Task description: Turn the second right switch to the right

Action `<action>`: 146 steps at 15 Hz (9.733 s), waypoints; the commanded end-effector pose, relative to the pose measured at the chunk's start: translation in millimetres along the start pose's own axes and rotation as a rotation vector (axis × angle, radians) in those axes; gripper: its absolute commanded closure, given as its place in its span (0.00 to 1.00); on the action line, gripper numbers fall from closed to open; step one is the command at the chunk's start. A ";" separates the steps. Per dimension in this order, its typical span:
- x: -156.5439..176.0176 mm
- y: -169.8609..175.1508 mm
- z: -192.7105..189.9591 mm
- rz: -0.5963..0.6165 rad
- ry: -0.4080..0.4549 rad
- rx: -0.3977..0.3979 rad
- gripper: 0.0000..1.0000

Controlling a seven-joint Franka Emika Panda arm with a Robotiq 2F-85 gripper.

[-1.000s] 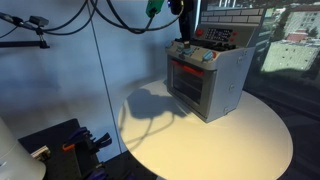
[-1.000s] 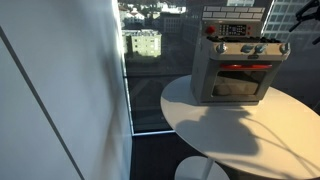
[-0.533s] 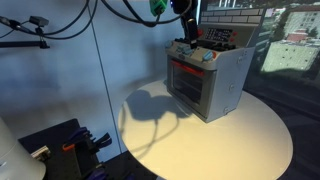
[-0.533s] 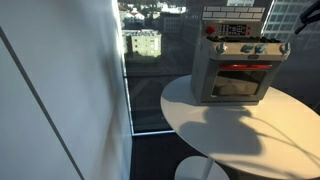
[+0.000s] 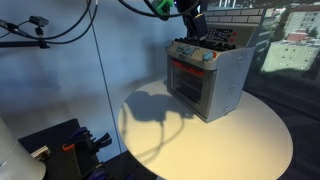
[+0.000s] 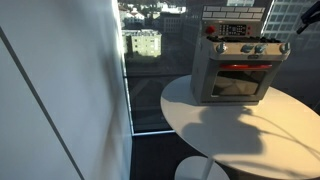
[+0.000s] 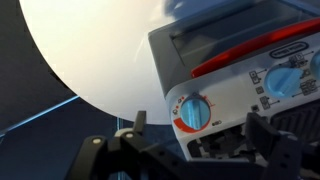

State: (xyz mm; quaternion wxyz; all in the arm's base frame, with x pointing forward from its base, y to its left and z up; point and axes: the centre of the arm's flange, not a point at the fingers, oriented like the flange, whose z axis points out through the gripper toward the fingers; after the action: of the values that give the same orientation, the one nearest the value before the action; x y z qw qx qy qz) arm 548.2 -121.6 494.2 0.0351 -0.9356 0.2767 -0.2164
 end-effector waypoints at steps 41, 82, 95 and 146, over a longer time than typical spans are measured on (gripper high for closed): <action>19.0 -7.1 53.6 -0.149 0.081 -0.030 0.37; 22.9 -12.9 56.9 -0.151 0.089 -0.022 0.76; 26.5 -11.2 59.2 -0.146 0.088 -0.027 0.69; 32.0 19.2 61.7 0.418 0.026 0.181 0.95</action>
State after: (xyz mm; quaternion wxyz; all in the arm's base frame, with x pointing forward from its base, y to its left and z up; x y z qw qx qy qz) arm 592.5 -146.7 444.0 0.1385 -0.8720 0.4068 -0.2345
